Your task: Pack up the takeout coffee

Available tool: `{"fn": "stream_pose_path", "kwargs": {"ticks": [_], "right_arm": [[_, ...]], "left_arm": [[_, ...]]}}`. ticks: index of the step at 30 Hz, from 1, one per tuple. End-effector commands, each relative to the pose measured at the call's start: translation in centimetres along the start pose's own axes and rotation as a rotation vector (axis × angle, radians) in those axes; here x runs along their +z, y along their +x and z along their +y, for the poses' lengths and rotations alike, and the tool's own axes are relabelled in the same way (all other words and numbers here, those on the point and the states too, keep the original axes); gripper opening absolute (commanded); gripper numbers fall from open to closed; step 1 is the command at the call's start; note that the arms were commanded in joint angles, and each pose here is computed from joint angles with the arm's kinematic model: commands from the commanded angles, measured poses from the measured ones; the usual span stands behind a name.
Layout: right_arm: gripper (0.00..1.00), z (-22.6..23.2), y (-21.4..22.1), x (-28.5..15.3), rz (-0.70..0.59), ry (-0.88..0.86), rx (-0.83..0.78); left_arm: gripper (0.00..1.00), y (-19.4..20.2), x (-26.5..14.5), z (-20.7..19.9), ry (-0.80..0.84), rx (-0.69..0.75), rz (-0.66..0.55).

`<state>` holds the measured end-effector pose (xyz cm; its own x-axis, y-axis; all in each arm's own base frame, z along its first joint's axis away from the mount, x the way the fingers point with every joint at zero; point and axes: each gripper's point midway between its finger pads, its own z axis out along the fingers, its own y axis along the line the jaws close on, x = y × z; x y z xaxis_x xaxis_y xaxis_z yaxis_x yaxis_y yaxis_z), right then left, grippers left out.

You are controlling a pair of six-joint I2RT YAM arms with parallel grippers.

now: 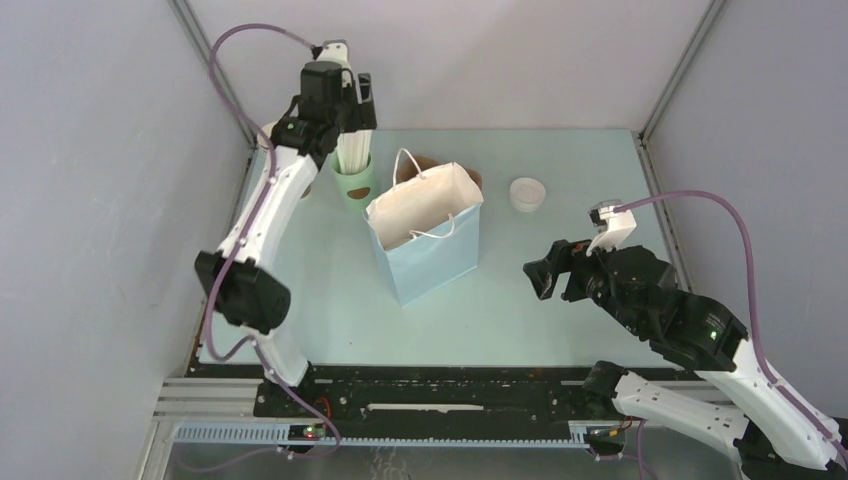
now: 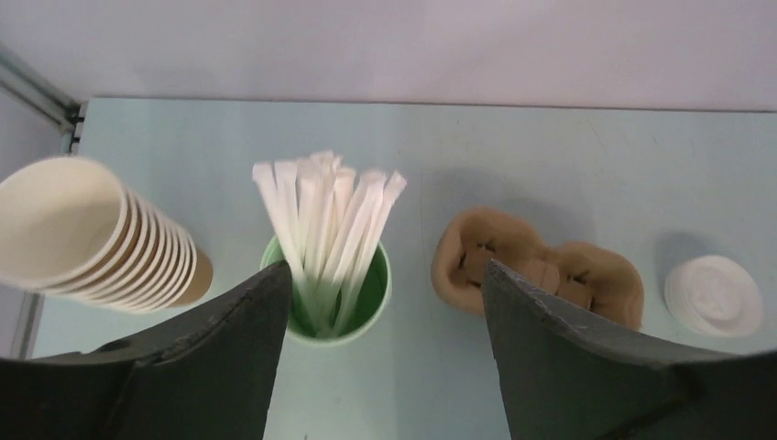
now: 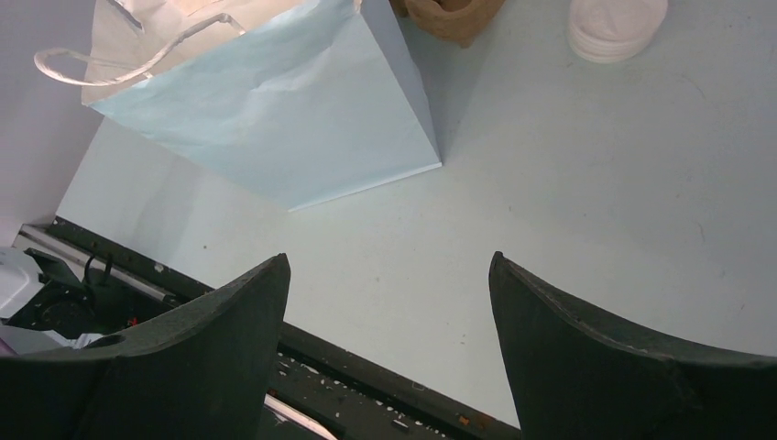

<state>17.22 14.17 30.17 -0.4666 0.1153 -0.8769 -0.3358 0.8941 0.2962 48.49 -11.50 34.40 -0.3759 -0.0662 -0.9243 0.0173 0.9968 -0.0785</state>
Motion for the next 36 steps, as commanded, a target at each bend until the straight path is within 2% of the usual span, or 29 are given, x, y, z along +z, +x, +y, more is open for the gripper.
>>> {"fn": "stream_pose_path", "kwargs": {"ticks": [1,6,11,21,33,36], "right_arm": [[0.89,-0.2,-0.3,-0.1,-0.013,0.019,0.047],[0.88,-0.2,-0.3,0.2,-0.011,0.029,0.05],[0.89,-0.1,-0.2,0.7,0.0,0.028,0.033],[0.89,0.1,-0.1,1.0,0.009,0.024,0.022],[0.89,0.1,0.1,1.3,0.023,0.026,0.014],[0.89,0.2,0.1,1.4,0.024,0.025,0.012]], "left_arm": [[0.76,-3.0,2.0,-0.3,0.052,-0.001,-0.03],[0.57,-1.6,4.8,-0.9,0.058,-0.002,0.027],[0.54,-0.7,6.8,0.0,-0.006,0.012,0.042],[0.47,0.9,9.8,0.3,-0.035,0.074,0.078],[0.32,1.9,11.3,0.3,-0.039,0.089,0.095],[0.32,1.7,11.4,0.4,-0.046,0.092,0.087]]}}
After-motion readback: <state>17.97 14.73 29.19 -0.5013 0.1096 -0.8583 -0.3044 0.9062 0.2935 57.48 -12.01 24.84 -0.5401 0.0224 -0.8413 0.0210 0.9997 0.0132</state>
